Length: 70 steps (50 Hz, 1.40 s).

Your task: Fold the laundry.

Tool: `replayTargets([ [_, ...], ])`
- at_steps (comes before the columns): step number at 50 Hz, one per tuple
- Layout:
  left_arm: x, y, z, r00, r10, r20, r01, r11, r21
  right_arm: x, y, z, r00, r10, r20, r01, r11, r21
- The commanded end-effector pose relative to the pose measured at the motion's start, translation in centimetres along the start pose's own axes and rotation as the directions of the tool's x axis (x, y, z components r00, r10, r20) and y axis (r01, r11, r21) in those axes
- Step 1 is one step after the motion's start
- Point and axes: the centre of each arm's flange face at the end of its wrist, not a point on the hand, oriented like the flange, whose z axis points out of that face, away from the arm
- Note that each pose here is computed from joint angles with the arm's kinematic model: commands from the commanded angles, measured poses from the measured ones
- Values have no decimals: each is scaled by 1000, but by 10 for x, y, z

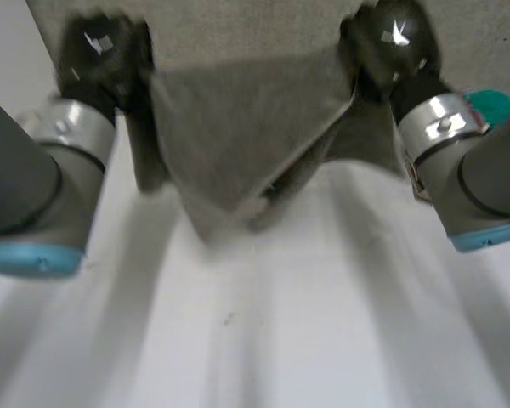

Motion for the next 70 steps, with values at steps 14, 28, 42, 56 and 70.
replayTargets([
  [14, 1, 7, -44, 991, 36, -130, -41, 998, -43, -8, -45, -72, 997, 34, 75, -23, 990, -141],
  [28, 33, 123, -23, 978, 28, -206, -91, 949, -300, -85, 32, -78, 937, 187, 296, -62, 920, -387],
  [42, 33, 160, -10, 979, 31, -199, -106, 920, -377, -128, 88, -87, 946, 185, 265, -11, 838, -545],
  [56, 11, 92, -124, 990, -9, -140, -59, 875, -480, -124, 86, -87, 955, 143, 258, 20, 841, -541],
  [70, 30, 144, -177, 977, -135, -167, -26, 698, -716, -125, 88, -91, 953, 145, 265, 26, 834, -552],
])
